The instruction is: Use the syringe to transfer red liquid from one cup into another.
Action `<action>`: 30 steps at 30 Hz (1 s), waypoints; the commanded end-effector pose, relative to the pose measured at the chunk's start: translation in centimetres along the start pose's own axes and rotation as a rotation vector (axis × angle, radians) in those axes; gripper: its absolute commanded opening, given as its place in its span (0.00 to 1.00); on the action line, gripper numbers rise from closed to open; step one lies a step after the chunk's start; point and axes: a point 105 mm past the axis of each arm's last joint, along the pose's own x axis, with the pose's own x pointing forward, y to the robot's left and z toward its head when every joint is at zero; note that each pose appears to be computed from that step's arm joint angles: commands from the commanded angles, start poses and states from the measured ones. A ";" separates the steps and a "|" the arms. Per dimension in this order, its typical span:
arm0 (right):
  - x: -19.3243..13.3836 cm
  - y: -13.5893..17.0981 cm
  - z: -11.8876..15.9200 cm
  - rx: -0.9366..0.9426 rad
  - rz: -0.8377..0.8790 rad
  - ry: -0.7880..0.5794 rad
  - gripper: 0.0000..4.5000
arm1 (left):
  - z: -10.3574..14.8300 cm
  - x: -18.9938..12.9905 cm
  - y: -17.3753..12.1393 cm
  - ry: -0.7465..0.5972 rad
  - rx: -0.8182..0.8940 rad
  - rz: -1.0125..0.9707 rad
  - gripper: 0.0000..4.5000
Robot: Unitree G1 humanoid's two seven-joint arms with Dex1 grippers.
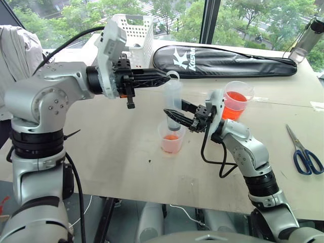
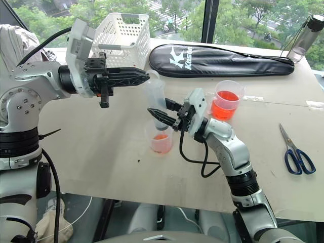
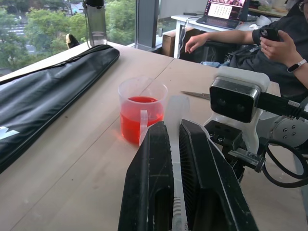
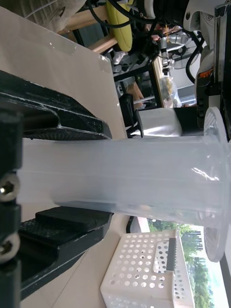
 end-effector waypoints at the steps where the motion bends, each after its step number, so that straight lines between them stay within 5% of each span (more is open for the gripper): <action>1: 0.9 1.9 3.9 -0.076 0.097 -0.141 0.32 | -1.5 1.0 -1.0 0.059 -0.036 -0.047 0.00; 10: 0.7 1.9 3.9 -0.076 0.096 -0.137 0.32 | 1.7 -0.8 0.2 -0.137 -0.160 -0.020 0.00; 14: 0.5 2.0 4.1 -0.063 0.102 -0.143 0.32 | 2.1 -2.7 1.2 -0.211 -0.211 0.039 0.35; 15: 0.5 2.0 4.1 -0.059 0.104 -0.145 0.32 | 1.8 -3.1 1.5 -0.210 -0.211 0.072 0.36; 16: 0.5 2.0 4.2 -0.054 0.105 -0.147 0.32 | 1.4 -3.5 1.8 -0.212 -0.210 0.100 0.53; 21: 0.4 2.1 4.8 -0.033 0.115 -0.163 0.32 | -0.7 -5.0 0.0 -0.186 -0.290 0.048 0.96; 30: 0.6 2.2 5.0 -0.050 0.152 -0.136 0.32 | -1.9 -2.8 -1.5 -0.149 -0.253 0.016 0.97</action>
